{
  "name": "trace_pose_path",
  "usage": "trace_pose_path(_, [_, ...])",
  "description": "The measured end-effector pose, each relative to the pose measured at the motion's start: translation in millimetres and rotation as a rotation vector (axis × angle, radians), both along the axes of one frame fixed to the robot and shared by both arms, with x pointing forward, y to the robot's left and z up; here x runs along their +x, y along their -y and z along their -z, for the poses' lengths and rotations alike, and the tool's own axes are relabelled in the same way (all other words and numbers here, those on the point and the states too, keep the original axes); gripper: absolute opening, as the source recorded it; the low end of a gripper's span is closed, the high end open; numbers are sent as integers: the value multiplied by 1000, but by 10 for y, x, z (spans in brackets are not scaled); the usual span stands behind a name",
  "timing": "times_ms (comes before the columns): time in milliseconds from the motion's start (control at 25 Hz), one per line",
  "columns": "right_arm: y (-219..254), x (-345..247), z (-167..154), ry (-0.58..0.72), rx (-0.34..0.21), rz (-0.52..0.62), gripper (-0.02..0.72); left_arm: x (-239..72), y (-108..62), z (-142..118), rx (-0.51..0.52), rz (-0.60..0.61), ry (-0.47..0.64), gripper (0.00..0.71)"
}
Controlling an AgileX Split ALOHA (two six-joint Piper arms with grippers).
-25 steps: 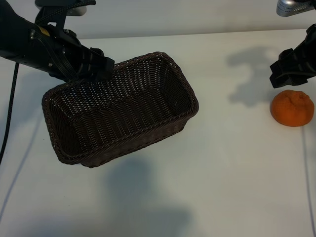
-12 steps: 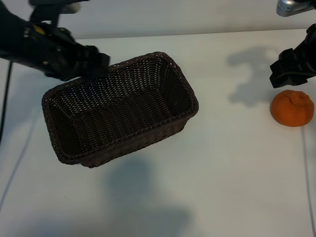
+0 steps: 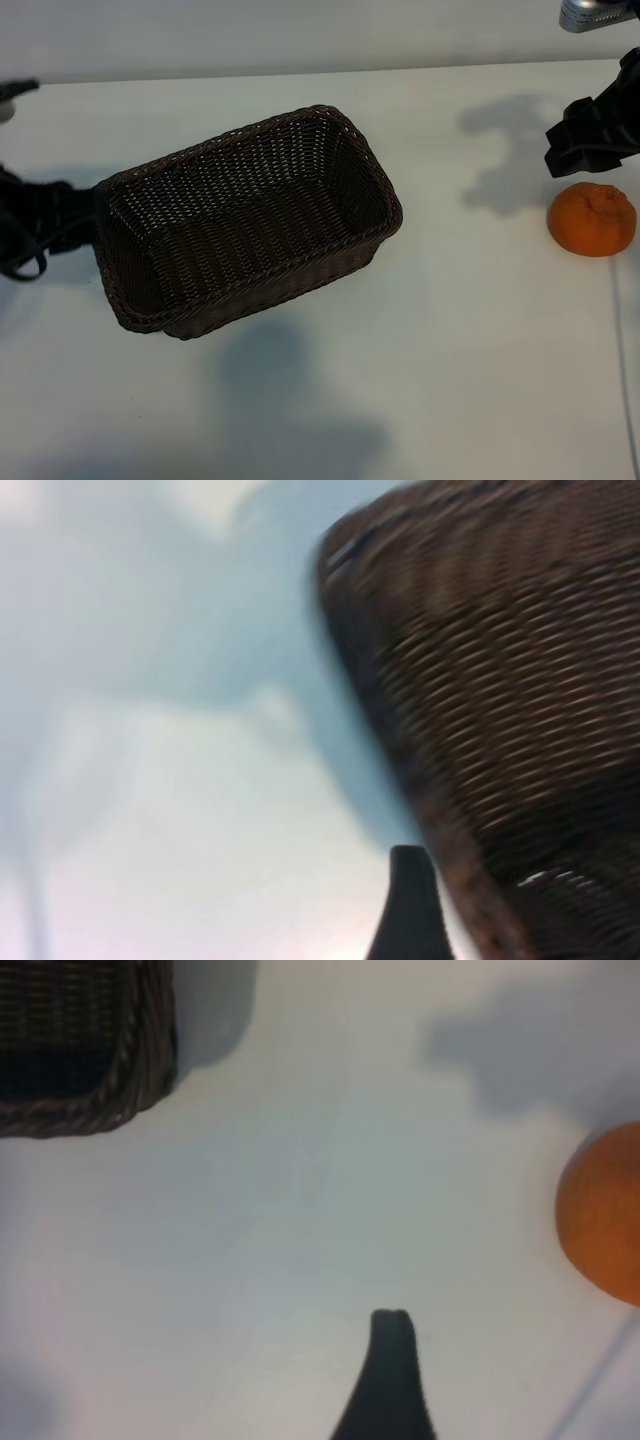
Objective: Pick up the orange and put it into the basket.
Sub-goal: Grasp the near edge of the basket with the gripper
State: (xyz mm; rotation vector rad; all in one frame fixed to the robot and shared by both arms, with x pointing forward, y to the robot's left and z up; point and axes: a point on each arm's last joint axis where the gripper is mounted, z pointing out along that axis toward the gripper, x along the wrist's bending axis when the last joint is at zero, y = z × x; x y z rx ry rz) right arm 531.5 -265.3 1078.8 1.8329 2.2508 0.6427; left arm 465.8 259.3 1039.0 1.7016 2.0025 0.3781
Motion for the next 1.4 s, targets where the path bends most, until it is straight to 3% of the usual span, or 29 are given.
trace_pose_path(200, [-26, -2, -7, -4, 35, 6, 574, -13, -63, 320, 21, -110, -52, 553])
trace_pose_path(480, [-26, -1, -7, -3, 35, 5, 574, 252, 2, 669, -9, -128, -55, 551])
trace_pose_path(1040, [-25, 0, -7, -2, 34, 5, 574, 282, 97, 508, -158, -113, 65, 552])
trace_pose_path(1400, [-25, 0, -7, -2, 34, 5, 574, 505, 130, 910, -150, -147, -2, 552])
